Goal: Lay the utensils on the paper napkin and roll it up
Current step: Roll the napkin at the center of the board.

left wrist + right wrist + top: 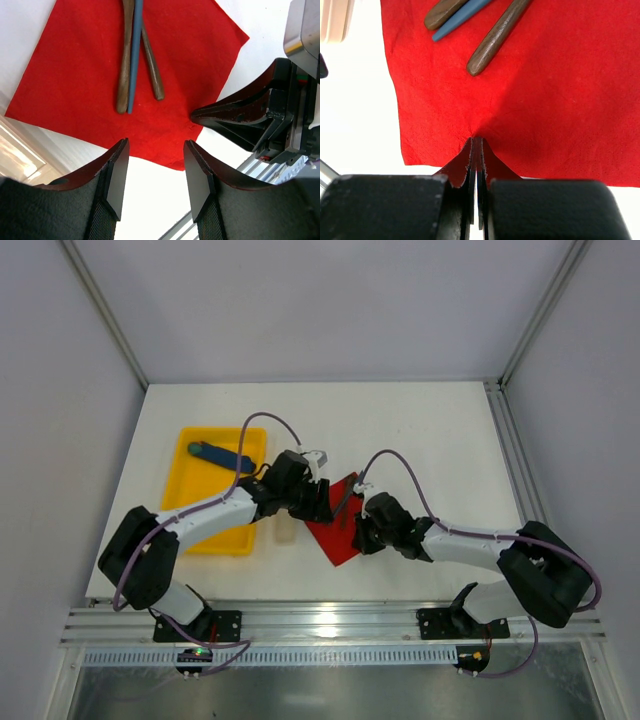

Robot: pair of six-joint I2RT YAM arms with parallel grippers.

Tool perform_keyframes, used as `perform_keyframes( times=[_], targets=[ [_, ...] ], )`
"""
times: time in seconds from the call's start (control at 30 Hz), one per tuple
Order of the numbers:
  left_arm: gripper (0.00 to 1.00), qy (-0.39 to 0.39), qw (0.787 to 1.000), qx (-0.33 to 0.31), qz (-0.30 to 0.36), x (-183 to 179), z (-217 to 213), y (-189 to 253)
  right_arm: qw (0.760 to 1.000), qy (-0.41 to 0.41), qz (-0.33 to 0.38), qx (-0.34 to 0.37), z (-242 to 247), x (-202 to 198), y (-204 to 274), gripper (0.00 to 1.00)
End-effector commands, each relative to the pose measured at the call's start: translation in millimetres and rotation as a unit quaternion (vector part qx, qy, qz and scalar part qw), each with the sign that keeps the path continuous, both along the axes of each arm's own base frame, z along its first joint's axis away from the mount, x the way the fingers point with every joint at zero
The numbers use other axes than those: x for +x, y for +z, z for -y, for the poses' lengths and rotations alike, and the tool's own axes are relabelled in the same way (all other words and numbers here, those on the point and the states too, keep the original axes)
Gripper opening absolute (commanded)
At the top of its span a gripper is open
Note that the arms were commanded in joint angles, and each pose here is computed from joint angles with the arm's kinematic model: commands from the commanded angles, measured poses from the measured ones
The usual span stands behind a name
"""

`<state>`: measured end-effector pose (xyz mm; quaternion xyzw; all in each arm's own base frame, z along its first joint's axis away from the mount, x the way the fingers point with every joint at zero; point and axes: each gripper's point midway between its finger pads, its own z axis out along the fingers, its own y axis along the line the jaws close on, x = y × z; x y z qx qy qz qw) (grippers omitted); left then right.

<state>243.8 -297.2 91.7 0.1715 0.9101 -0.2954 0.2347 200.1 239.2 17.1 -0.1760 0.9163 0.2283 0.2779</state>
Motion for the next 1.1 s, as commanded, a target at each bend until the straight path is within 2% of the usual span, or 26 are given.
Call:
perform_keyframes(
  times=[0.0,0.23,0.4,0.57,0.77,0.9,1.07],
  targets=[
    [0.52,0.033,0.999,-0.007,-0.004,7,3,0,1.0,-0.016,-0.004,-0.008,1,4,-2,0.04],
    [0.51,0.063,0.998,0.019,-0.017,7,-5,-8,1.0,-0.01,0.009,0.002,-2,8,23,0.04],
    [0.52,0.122,0.992,0.036,-0.008,19,-17,-1,1.0,0.008,0.022,0.012,-14,16,40,0.04],
    [0.53,0.149,0.989,0.018,-0.014,19,-19,16,0.999,0.007,0.004,0.031,-23,12,29,0.04],
    [0.53,0.169,0.985,0.027,-0.023,14,-28,21,1.0,0.001,-0.021,0.013,-16,3,6,0.04],
    [0.53,0.178,0.983,0.037,-0.037,6,-35,21,1.0,0.002,-0.011,0.001,-14,4,7,0.04],
    [0.53,0.225,0.972,0.066,-0.012,13,-58,30,0.999,0.015,0.03,-0.013,-13,9,31,0.06]
  ],
)
